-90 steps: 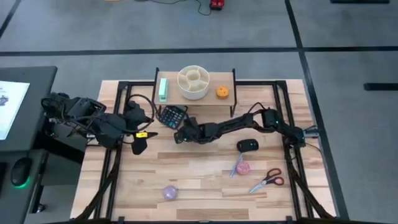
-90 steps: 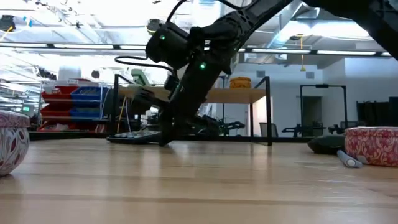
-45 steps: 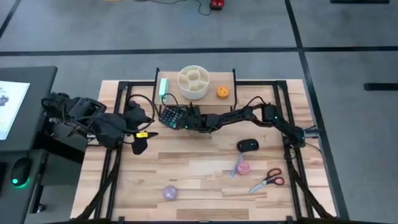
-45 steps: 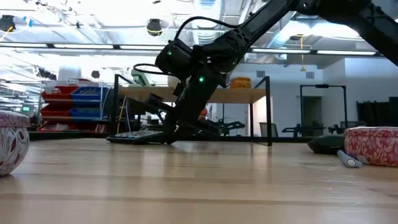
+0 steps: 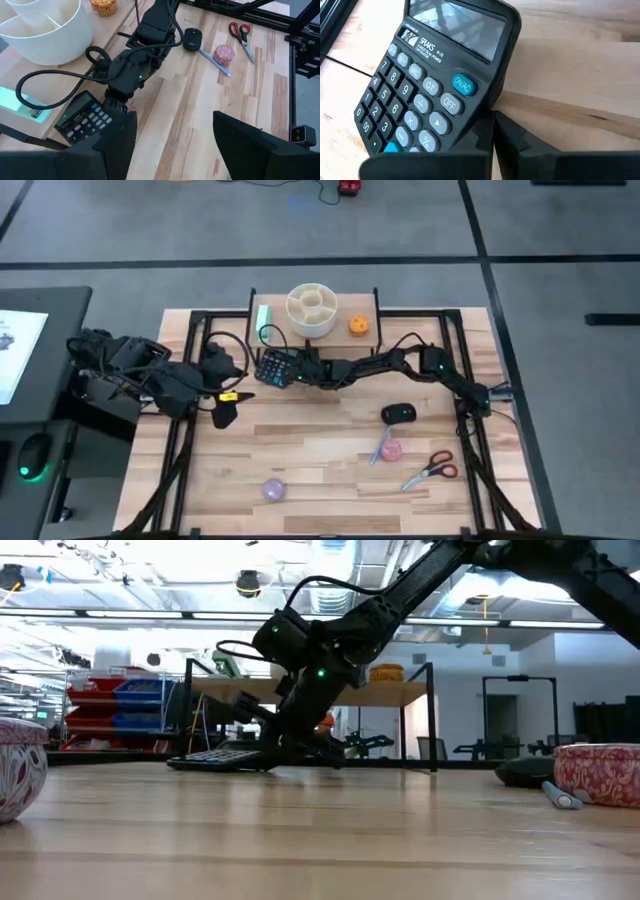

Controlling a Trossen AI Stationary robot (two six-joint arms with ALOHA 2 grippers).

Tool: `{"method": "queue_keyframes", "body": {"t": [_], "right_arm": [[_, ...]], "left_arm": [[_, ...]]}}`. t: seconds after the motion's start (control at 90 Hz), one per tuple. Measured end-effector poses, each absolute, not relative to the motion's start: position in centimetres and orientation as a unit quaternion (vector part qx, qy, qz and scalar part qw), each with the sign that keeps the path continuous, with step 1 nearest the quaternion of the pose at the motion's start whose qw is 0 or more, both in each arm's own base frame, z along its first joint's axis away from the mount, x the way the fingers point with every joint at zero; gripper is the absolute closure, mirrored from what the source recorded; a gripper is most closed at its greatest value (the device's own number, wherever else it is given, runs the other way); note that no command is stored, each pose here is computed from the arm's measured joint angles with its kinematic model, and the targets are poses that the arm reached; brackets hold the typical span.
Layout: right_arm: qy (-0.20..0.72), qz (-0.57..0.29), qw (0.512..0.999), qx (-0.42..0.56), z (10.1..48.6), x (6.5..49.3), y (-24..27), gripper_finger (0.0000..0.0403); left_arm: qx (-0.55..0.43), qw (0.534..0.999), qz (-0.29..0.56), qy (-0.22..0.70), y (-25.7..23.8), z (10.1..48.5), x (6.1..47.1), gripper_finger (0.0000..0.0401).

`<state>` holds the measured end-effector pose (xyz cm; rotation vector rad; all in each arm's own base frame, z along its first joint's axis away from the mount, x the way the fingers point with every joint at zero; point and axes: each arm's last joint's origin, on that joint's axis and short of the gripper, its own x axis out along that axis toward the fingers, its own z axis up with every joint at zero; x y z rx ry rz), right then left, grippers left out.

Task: Stock shelves
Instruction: Put the black calculator under the shelf

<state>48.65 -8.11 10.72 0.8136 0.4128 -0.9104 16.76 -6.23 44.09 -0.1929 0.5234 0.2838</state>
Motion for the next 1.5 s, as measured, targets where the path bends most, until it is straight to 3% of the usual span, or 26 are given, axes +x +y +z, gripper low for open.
{"method": "queue_keyframes", "body": {"t": [0.378, 0.633, 0.744, 0.922, 1.111, 1.5], "right_arm": [[0.184, -0.448, 0.797, 0.361, 10.6, 48.7, -5.5, 0.0403], [0.227, -0.431, 0.808, 0.330, 11.1, 48.4, -2.3, 0.0403], [0.256, -0.384, 0.837, 0.293, 12.4, 48.3, -0.1, 0.0403], [0.304, -0.233, 0.888, 0.254, 13.4, 49.0, 2.4, 0.0403], [0.297, -0.147, 0.909, 0.252, 11.5, 50.3, 0.7, 0.0403], [0.314, -0.163, 0.912, 0.209, 11.2, 49.9, -4.1, 0.0403]], "left_arm": [[-0.095, 0.951, 0.140, 0.257, -6.2, 44.1, 16.8, 0.0164], [-0.096, 0.951, 0.136, 0.260, -6.2, 44.1, 16.8, 0.0164], [-0.096, 0.951, 0.134, 0.261, -6.3, 44.1, 16.8, 0.0164], [-0.097, 0.951, 0.134, 0.261, -6.3, 44.1, 16.8, 0.0164], [-0.097, 0.951, 0.134, 0.261, -6.3, 44.1, 16.8, 0.0164], [-0.097, 0.951, 0.134, 0.261, -6.3, 44.1, 16.8, 0.0164]]}}
